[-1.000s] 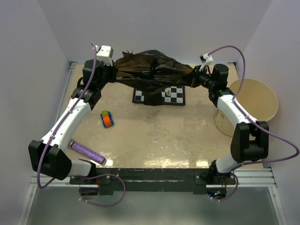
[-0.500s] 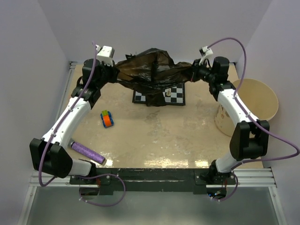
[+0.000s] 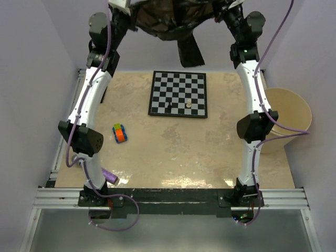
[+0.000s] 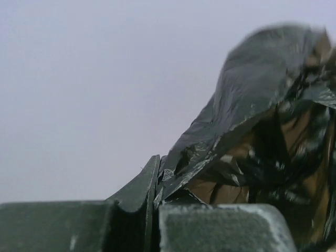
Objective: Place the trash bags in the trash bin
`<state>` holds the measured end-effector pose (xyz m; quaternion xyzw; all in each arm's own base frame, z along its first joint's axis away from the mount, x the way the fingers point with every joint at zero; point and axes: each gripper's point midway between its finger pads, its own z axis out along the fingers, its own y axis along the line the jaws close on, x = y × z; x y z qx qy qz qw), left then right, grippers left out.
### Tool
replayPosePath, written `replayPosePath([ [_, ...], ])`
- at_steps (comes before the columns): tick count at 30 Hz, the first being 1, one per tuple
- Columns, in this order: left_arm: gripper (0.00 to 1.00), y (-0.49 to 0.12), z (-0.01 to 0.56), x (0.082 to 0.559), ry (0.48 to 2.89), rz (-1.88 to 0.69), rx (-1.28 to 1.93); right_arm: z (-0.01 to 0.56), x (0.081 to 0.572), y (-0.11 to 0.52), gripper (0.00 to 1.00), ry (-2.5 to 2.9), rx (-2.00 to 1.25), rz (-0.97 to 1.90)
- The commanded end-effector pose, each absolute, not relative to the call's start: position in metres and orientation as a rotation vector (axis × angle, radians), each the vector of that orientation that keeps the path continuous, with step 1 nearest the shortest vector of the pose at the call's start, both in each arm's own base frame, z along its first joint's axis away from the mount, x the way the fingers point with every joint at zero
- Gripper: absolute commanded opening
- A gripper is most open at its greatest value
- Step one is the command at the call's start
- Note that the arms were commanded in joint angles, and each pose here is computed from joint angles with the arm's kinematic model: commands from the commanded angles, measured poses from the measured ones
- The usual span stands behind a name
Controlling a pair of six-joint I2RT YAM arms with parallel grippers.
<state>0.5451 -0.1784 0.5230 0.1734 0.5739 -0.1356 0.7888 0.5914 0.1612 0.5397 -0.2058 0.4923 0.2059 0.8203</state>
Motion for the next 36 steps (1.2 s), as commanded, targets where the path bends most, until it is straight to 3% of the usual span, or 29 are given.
replayPosePath([
  [1, 0.0, -0.151, 0.711, 0.449, 0.562, -0.173, 0.294, 0.734, 0.427, 0.157, 0.0, 0.266, -0.313, 0.075],
  [3, 0.0, -0.159, 0.749, 0.393, 0.337, -0.054, 0.295, 0.769, 0.361, 0.161, 0.0, 0.046, -0.288, -0.001],
  [6, 0.0, -0.2, 0.762, 0.319, 0.089, 0.078, 0.407, 0.785, 0.302, 0.176, 0.0, -0.121, -0.278, -0.091],
  [8, 0.0, -0.224, 0.752, 0.286, -0.025, 0.149, 0.478, 0.78, 0.287, 0.187, 0.0, -0.145, -0.31, -0.12],
  [11, 0.0, -0.253, 0.706, 0.278, -0.047, 0.217, 0.545, 0.718, 0.33, 0.214, 0.0, 0.006, -0.455, -0.227],
  [14, 0.0, -0.268, 0.603, 0.301, 0.104, 0.221, 0.669, 0.574, 0.413, 0.214, 0.0, 0.375, -0.566, -0.377],
  [17, 0.0, -0.268, 0.419, 0.32, 0.443, 0.175, 1.02, 0.328, 0.477, 0.166, 0.0, 1.037, -0.868, -0.541],
  [18, 0.0, -0.268, 0.317, 0.306, 0.548, 0.099, 1.31, 0.229, 0.461, 0.146, 0.0, 1.315, -1.115, -0.527],
  [20, 0.0, -0.24, 0.213, 0.263, 0.629, 0.018, 1.703, 0.163, 0.395, 0.13, 0.0, 1.542, -1.278, -0.329],
  [22, 0.0, -0.227, 0.199, 0.237, 0.826, -0.132, 1.661, 0.179, 0.345, 0.123, 0.0, 1.546, -1.196, -0.184],
  [26, 0.0, -0.225, 0.22, 0.243, 1.061, -0.256, 1.408, 0.259, 0.281, 0.151, 0.0, 1.321, -1.027, 0.095],
  [32, 0.0, -0.205, 0.236, 0.296, 1.501, -0.304, 0.933, 0.258, 0.302, 0.161, 0.0, 1.547, -0.905, 0.21],
  [36, 0.0, -0.2, 0.251, 0.32, 1.583, -0.312, 0.756, 0.26, 0.337, 0.163, 0.0, 1.624, -0.763, 0.208],
])
